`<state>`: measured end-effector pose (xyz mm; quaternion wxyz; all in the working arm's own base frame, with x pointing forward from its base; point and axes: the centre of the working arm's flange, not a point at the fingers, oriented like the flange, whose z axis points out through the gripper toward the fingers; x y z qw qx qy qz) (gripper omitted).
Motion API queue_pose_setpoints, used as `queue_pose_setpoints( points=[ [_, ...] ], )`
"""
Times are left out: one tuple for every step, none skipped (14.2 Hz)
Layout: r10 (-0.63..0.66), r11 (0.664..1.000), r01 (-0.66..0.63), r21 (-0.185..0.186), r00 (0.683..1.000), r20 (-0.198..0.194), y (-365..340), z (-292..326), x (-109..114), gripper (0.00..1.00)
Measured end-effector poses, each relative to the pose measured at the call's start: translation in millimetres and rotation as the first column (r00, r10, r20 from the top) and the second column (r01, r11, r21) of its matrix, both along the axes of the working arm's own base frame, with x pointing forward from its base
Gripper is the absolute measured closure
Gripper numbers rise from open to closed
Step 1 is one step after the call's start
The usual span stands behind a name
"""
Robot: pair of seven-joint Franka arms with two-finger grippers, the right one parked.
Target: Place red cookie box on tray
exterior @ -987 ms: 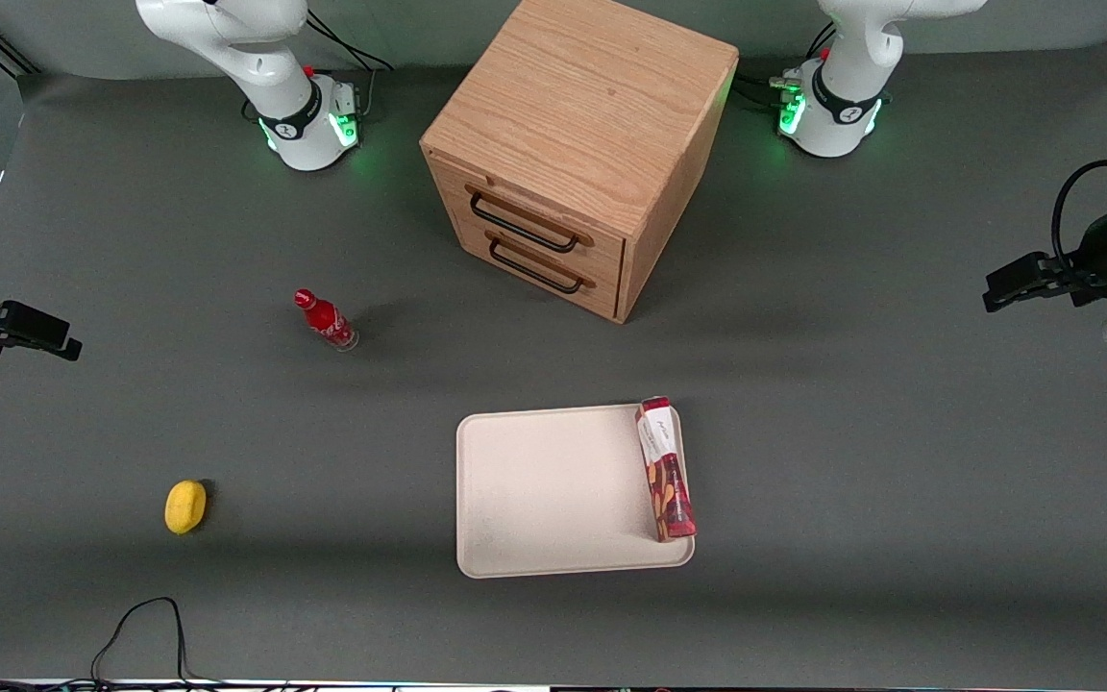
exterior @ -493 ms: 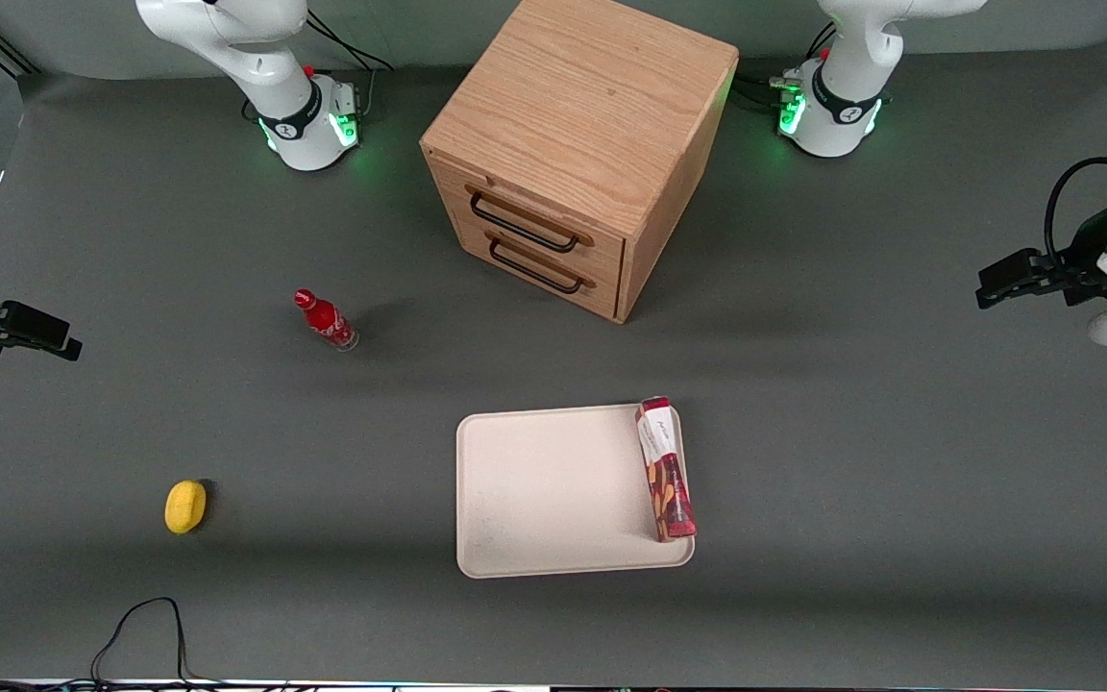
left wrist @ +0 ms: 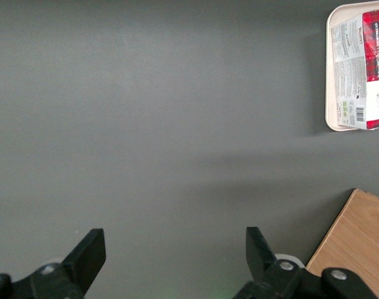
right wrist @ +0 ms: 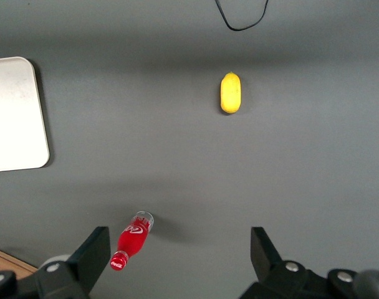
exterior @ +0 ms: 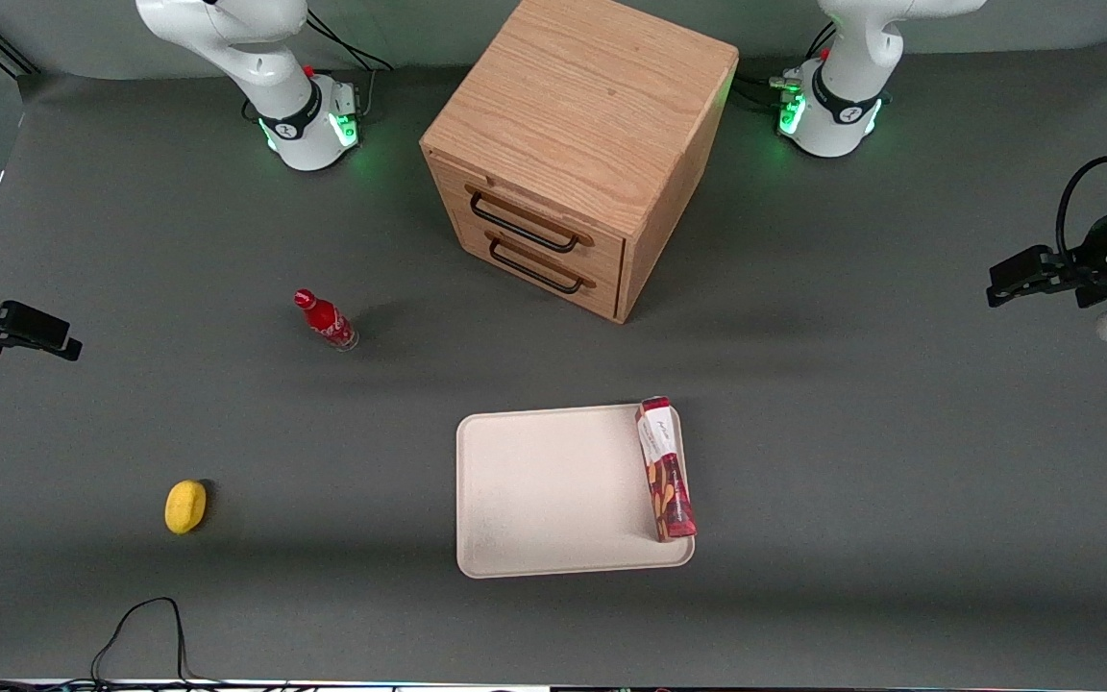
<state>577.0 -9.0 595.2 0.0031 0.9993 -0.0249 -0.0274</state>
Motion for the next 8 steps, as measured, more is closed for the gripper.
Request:
queue_pose_setpoints(
  points=[
    [-0.021,1.0,0.021,0.004,1.0,0.0,0.9,-0.3,0.1,0.0],
    [-0.029,1.0,0.029,0.005,1.0,-0.001,1.6,-0.5,0.2,0.0],
    [-0.03,1.0,0.03,0.006,1.0,-0.001,1.8,-0.5,0.2,0.0],
    [-0.031,1.0,0.031,0.006,1.0,-0.001,1.5,-0.5,0.2,0.0],
    [-0.029,1.0,0.029,0.006,1.0,-0.001,0.9,-0.5,0.2,0.0],
    [-0.029,1.0,0.029,0.006,1.0,-0.001,-0.5,-0.5,0.2,0.0],
    [-0.032,0.999,0.032,0.006,1.0,-0.002,-2.5,-0.5,0.1,0.0],
    [-0.035,0.999,0.035,0.005,0.999,-0.006,-4.4,-0.9,-0.5,0.0]
  ],
)
